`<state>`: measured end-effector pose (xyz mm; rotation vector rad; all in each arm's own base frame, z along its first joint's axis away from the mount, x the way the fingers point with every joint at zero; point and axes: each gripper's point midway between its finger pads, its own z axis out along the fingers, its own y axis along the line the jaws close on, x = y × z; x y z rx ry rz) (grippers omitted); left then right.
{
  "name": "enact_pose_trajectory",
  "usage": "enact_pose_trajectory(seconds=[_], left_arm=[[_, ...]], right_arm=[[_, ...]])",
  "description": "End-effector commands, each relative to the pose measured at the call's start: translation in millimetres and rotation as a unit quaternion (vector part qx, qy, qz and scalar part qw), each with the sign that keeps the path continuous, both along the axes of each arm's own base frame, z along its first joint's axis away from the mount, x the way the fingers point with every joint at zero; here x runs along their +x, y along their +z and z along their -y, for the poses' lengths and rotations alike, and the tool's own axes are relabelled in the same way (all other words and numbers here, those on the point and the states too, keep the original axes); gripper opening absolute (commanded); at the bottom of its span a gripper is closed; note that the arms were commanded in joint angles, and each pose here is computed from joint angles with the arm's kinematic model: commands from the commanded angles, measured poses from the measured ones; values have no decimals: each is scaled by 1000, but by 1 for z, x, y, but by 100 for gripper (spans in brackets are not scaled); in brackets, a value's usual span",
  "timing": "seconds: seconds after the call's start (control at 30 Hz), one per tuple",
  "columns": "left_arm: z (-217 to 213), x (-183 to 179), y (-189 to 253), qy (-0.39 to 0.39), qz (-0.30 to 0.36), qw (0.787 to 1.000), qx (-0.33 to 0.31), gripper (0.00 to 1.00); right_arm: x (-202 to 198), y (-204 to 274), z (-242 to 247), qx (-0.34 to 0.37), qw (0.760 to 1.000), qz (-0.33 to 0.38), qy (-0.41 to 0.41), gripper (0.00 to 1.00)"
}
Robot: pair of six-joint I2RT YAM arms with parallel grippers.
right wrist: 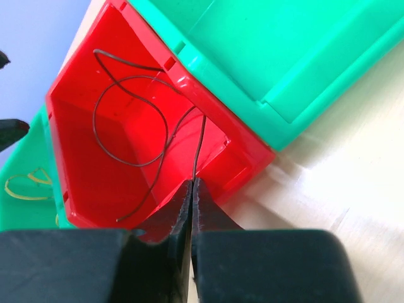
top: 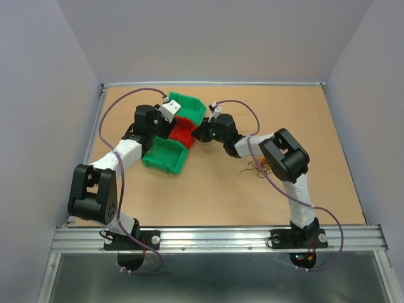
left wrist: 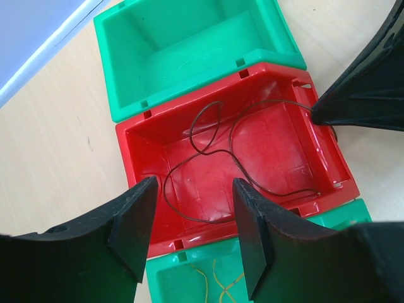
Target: Untangle the cables
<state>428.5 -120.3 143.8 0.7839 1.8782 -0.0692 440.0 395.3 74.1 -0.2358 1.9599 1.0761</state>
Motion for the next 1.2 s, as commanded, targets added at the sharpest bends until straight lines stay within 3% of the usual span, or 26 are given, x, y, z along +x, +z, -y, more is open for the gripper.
enact_pose_trajectory(seconds=[0.0,0.27,0.5,0.73,0.93,1.03,1.17], left_arm=[[0,14,38,3,45,999,-22,61],[-10,19,38,21,44,999,-24,61],[-21,23,45,37,51,997,-40,61],[-26,25,46,41,55,997,-47,62],[-26,29,39,45,45,997,-47,61],[-32,31,40,57,47,996,-46,61],[-39,31,47,75,61,994,-54,62]], right_arm=[[10,11,-6,-25,999,25,-27,1],[-11,48,10,-27,997,61,-28,0],[-23,103,-18,16,991,120,63,1],[-8,133,-42,27,979,181,95,0],[13,77,-63,-14,981,162,108,1],[7,37,-74,-67,976,152,138,1],[-8,-39,-68,-210,956,127,157,1]])
